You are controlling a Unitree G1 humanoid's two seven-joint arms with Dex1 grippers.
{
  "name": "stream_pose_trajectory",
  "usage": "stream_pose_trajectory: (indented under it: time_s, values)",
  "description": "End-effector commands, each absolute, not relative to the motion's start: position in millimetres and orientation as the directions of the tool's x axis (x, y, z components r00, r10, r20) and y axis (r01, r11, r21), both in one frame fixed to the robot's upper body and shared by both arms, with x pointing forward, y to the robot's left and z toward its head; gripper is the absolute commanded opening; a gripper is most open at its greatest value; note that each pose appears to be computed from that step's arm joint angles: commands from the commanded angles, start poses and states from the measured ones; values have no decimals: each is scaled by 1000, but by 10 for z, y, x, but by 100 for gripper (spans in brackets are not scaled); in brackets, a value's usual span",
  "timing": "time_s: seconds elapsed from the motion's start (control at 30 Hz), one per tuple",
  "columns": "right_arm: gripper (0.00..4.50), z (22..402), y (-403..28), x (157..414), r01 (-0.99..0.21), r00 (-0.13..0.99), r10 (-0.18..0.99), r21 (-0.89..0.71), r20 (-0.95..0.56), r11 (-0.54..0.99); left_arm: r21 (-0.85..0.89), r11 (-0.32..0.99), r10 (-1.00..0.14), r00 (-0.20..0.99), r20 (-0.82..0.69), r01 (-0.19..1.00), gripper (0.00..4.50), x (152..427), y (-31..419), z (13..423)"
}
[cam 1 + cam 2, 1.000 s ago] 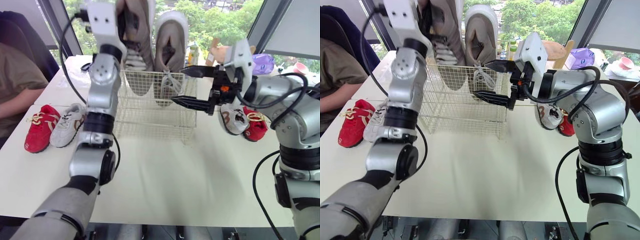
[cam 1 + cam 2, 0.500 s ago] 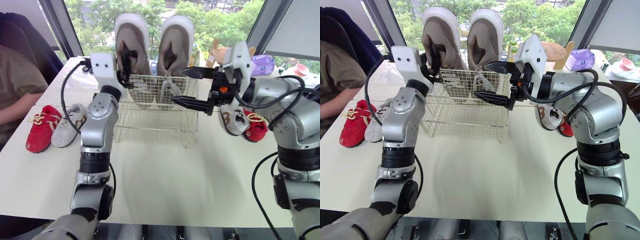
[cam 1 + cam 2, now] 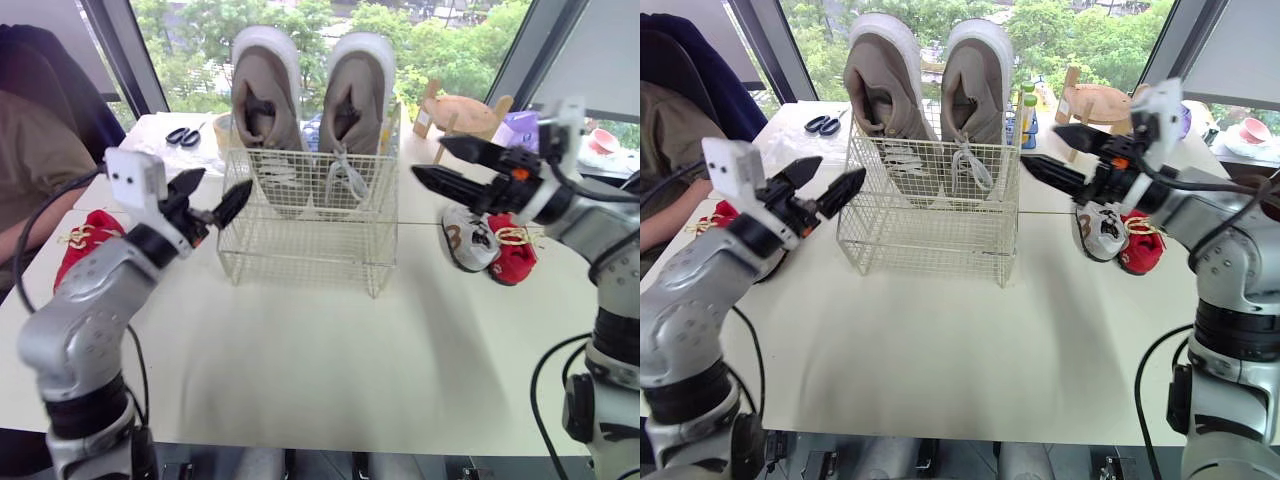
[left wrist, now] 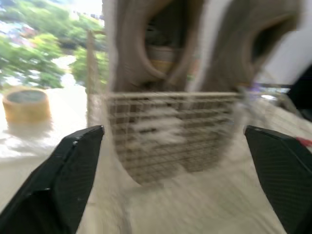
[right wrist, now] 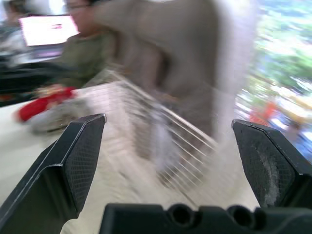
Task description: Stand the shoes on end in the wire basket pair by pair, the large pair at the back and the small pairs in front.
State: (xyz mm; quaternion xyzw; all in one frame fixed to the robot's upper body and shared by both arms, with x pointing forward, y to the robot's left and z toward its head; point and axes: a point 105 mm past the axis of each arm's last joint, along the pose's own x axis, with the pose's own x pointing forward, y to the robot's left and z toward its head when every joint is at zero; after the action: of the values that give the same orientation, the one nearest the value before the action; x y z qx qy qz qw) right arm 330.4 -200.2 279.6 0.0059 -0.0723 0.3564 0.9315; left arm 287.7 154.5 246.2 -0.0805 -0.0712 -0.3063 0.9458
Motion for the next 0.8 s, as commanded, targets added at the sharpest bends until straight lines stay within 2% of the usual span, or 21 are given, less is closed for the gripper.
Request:
stream_pose_trajectory:
  time_s: [0.03,0.17,0.23,0.37,0.67,0.8]
  values:
    - [450,2649,-2586,3426,-389,904,384,-12,187,921,-156,666,-716,684,143,729,448,2559,1218,2311]
    - [450,2269,-2722,3460,-262,957,262,-15,127,965,-227,585,-780,617,104,778,448,2385,1022,2137]
    - [450,1934,-2689,3441,-230,971,233,-51,54,972,-264,547,-808,584,80,794,448,2292,928,2024]
    - [450,1607,-2644,3451,-206,978,206,-98,-7,974,-274,554,-808,587,52,786,448,2271,851,1905]
    - [450,1293,-2810,3634,-60,998,55,-185,-31,981,-217,598,-785,619,38,771,448,2408,882,1869]
    - [450,1160,-2759,3662,-77,996,69,-160,-54,984,-200,622,-767,640,40,757,448,2464,902,1866]
